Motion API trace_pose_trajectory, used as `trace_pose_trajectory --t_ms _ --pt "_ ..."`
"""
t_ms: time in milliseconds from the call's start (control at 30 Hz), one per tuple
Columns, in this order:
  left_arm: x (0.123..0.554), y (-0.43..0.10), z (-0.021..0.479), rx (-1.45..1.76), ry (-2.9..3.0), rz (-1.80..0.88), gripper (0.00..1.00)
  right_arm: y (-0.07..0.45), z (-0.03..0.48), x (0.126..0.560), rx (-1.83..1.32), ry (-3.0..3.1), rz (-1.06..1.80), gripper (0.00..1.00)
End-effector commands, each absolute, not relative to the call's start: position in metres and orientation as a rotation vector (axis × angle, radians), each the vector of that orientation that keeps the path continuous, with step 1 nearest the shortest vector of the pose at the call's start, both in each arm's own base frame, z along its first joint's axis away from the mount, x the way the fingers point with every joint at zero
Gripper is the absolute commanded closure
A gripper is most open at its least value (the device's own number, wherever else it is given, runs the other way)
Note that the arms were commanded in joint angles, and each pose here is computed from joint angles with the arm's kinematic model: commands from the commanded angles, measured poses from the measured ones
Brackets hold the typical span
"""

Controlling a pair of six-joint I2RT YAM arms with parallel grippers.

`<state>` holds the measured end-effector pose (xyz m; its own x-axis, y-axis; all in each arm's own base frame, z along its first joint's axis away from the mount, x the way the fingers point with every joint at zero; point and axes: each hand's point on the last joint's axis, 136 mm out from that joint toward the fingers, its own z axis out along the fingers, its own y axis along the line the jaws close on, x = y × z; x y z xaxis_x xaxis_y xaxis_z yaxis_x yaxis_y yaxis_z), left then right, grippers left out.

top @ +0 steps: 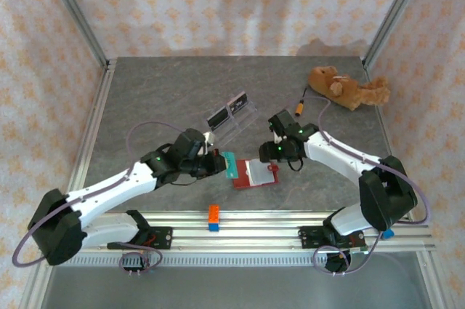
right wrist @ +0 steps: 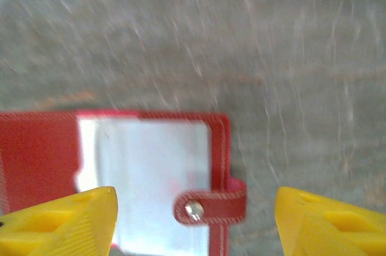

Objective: Put the credit cards into the card holder

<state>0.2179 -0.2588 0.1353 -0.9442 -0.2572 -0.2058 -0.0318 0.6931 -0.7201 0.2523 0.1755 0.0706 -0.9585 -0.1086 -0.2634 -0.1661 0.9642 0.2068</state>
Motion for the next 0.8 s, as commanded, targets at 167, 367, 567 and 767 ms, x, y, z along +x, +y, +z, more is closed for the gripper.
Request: trace_pose_trajectory --t_ms 167,367,567,767 --pt "0.232 -0.296 0.122 -0.26 2.557 -1.158 1.0 0.171 0.052 0.222 -0.203 2.987 0.399 0.36" --pt "0.236 -0.312 0.102 -0.269 2.578 -1.145 1.0 0.173 0.04 0.223 -0.227 2.982 0.416 0.37" --pt "0.235 -0.313 0.08 -0.272 2.621 -1.108 1.0 0.174 0.035 0.228 -0.231 2.961 0.411 0.33" --pt "0.237 -0.322 0.069 -0.267 2.634 -1.143 1.0 0.171 0.026 0.236 -0.219 2.958 0.352 0.42"
